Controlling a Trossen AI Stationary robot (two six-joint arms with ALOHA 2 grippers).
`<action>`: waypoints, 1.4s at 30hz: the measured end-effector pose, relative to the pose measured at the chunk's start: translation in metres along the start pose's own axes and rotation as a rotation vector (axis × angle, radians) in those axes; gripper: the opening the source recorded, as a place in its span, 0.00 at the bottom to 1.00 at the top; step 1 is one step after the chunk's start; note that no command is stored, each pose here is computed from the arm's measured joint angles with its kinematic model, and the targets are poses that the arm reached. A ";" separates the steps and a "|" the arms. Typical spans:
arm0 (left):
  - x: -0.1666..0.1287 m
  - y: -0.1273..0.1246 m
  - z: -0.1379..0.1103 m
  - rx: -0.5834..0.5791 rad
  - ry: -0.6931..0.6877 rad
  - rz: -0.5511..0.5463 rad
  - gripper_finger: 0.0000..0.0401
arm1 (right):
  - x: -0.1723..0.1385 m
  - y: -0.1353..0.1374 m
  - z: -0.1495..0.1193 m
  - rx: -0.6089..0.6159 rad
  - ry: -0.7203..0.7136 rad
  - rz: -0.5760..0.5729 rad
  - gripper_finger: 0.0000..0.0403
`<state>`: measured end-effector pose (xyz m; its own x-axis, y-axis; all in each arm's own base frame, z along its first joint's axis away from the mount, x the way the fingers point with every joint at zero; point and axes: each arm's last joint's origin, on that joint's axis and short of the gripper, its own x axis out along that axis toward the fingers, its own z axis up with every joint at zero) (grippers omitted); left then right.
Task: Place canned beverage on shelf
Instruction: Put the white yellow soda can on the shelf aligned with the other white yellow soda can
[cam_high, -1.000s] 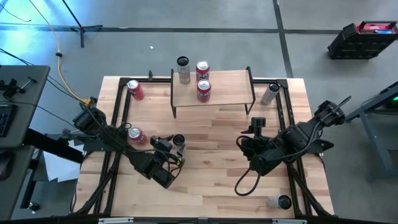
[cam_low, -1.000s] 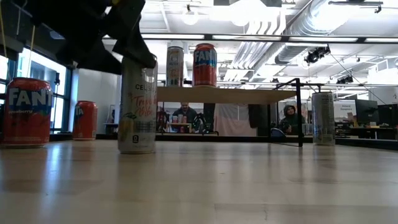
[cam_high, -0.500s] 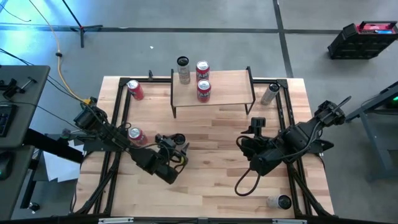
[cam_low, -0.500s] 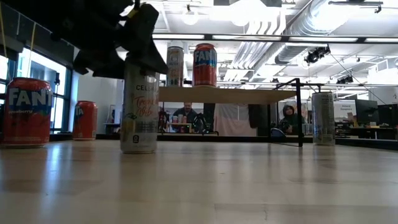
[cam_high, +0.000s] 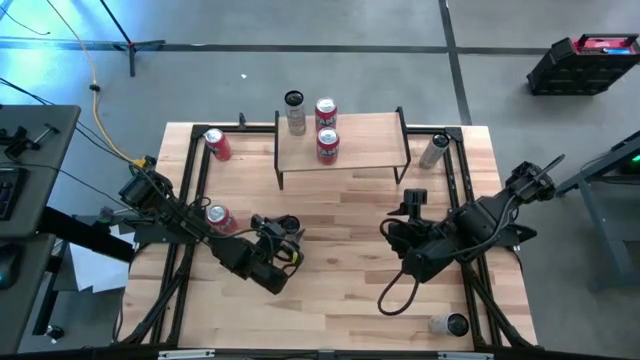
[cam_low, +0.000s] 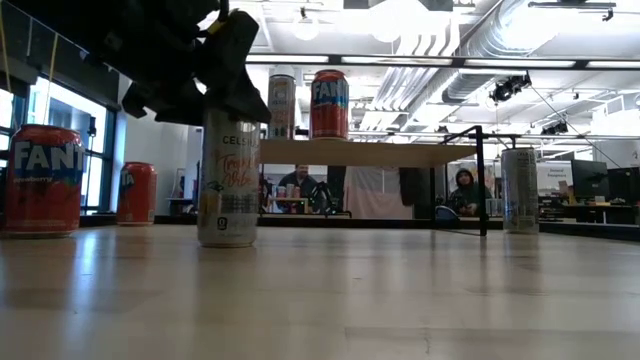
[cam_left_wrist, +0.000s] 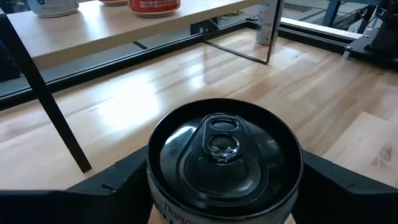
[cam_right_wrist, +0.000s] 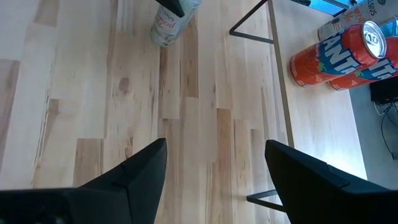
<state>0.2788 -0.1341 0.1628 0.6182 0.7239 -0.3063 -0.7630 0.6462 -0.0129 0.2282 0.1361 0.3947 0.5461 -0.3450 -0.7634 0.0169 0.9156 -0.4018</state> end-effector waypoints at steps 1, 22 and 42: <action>0.000 0.000 0.000 -0.004 0.000 0.000 0.65 | 0.000 0.000 0.000 0.000 0.000 0.000 0.64; -0.016 0.023 0.078 0.002 0.024 -0.164 0.61 | -0.003 0.005 -0.002 -0.021 -0.001 0.030 0.64; -0.017 0.119 0.195 0.177 -0.170 -0.535 0.61 | 0.001 -0.014 0.003 -0.157 -0.030 -0.052 0.64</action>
<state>0.2138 -0.0223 0.3517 0.9414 0.3053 -0.1435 -0.3027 0.9522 0.0400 0.2312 0.1233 0.4014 0.5730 -0.3824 -0.7249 -0.0838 0.8525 -0.5160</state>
